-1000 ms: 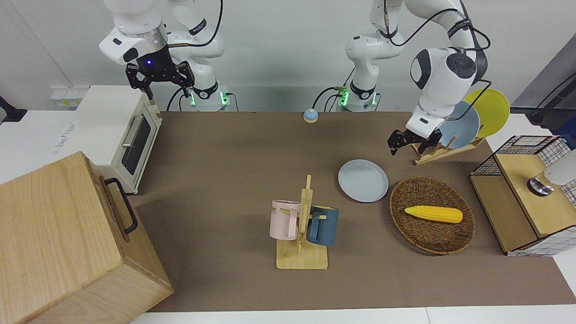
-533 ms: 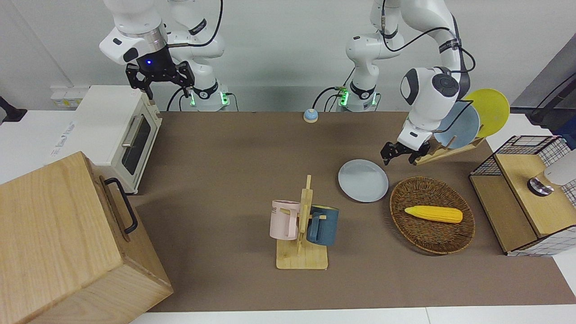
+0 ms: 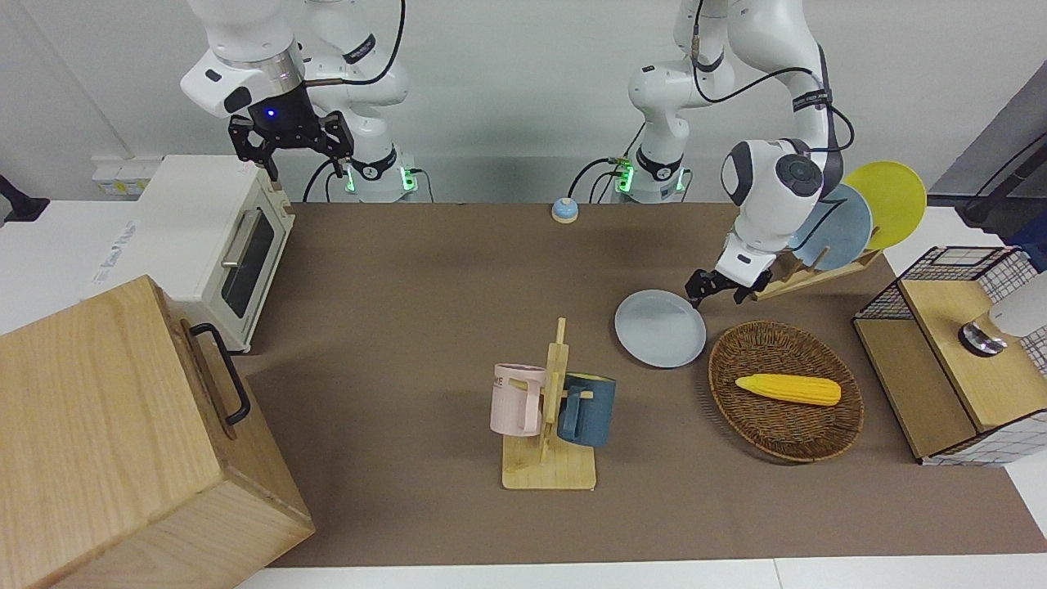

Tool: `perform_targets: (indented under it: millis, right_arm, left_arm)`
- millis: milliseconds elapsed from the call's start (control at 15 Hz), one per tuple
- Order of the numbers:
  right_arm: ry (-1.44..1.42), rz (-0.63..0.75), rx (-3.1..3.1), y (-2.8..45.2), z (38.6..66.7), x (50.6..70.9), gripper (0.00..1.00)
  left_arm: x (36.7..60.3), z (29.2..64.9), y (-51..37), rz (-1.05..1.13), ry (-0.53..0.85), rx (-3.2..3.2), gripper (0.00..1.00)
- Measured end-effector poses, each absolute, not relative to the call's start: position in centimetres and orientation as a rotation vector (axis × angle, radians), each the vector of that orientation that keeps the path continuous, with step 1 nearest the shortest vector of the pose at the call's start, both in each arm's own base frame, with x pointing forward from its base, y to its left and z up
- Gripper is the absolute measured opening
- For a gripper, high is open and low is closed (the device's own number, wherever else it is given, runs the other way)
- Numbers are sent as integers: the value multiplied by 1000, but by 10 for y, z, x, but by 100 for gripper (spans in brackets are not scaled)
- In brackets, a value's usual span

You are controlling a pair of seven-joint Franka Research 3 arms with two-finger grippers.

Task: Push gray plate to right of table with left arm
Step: 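Move the left gripper down beside the gray plate's edge nearest the basket, then lower the left gripper against the gray plate's rim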

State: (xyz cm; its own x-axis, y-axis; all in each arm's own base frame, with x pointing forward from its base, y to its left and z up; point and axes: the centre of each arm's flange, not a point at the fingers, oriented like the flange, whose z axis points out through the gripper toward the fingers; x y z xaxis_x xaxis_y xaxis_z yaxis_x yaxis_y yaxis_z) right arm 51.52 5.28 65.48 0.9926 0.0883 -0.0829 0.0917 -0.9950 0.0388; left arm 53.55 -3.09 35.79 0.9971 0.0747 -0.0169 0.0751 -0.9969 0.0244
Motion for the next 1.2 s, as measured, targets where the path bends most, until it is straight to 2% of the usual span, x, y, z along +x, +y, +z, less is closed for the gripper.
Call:
perform_targets:
  millis: [1000,1133,1200]
  right_arm:
    - [140,-126,3093,53,655,515,100]
    - [140,-126,3093,53,655,515,100]
    - [140,-126,3093,53,655,515,100]
  left_arm:
    - [533,290,-37,-89,212,3095,99]
    - [532,287,-37,-85,224,3093,95]
    - [533,288,-36,-81,235,3093,87]
